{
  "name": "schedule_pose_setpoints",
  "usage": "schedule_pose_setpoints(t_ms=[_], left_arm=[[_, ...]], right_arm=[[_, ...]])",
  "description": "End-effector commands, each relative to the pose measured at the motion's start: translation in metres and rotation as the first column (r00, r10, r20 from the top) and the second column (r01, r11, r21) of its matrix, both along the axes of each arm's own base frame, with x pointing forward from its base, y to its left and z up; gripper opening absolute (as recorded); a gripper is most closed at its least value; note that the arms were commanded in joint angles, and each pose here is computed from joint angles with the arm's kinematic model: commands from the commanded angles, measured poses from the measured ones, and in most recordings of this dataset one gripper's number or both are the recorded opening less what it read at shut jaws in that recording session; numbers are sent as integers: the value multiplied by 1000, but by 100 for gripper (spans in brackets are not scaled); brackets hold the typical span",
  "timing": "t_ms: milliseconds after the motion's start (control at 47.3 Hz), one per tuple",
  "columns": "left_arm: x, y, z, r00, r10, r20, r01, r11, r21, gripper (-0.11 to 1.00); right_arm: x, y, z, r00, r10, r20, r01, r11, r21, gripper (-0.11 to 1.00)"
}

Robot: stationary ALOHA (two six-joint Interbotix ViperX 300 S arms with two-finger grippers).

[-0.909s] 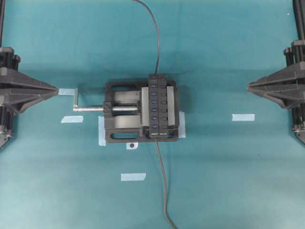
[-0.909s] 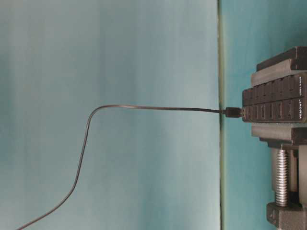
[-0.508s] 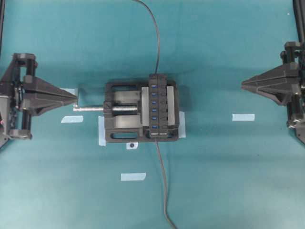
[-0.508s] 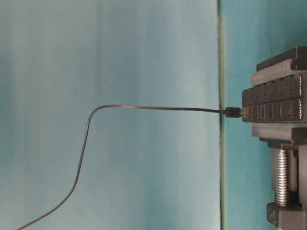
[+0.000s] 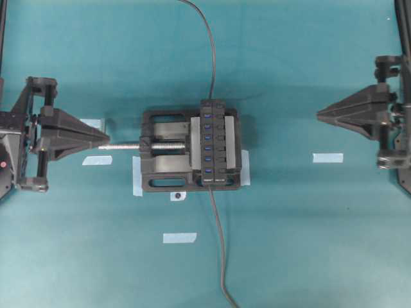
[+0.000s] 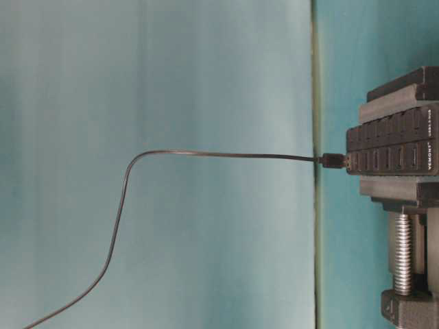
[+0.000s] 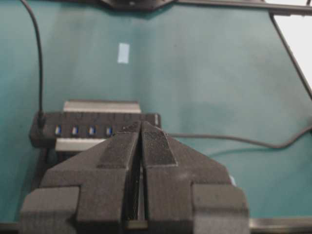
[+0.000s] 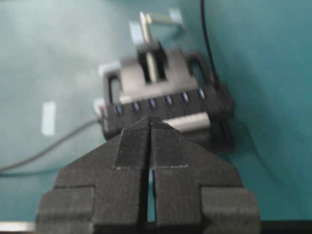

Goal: Insert the USB into the center port of the fixed hub
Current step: 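Lift the right gripper and move it toward the black USB cable plug, then move the right gripper over the hub toward the cable plug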

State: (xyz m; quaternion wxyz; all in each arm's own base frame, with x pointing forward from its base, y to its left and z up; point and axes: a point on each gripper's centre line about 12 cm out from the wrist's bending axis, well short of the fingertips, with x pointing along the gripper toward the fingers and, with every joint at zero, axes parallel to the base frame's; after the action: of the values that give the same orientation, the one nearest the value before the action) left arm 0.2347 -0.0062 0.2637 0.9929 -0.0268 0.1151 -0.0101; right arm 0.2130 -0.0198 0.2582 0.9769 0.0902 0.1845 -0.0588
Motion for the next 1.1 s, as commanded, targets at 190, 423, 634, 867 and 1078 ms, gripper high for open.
schedule_pose_setpoints(t_ms=[190, 423, 634, 867, 1078], left_arm=[[2, -1, 5, 1000, -3, -18, 3, 1000, 1, 0], [3, -1, 6, 1000, -2, -18, 2, 1000, -2, 0], [3, -1, 7, 1000, -2, -15, 2, 1000, -4, 0], [3, 0, 5, 1000, 1, -22, -2, 1000, -4, 0], [1, 2, -1, 999, 11, -43, -11, 1000, -3, 0]], right_arm=[[25, -14, -2, 993, -27, -115, 21, 999, -50, -1], [44, -23, -13, 977, -30, -211, 6, 993, -114, -1], [63, -30, -20, 965, -33, -260, -6, 989, -149, -1], [85, -37, -31, 951, -38, -308, -8, 989, -147, -1], [107, -41, -44, 936, -34, -350, -17, 990, -141, -1]])
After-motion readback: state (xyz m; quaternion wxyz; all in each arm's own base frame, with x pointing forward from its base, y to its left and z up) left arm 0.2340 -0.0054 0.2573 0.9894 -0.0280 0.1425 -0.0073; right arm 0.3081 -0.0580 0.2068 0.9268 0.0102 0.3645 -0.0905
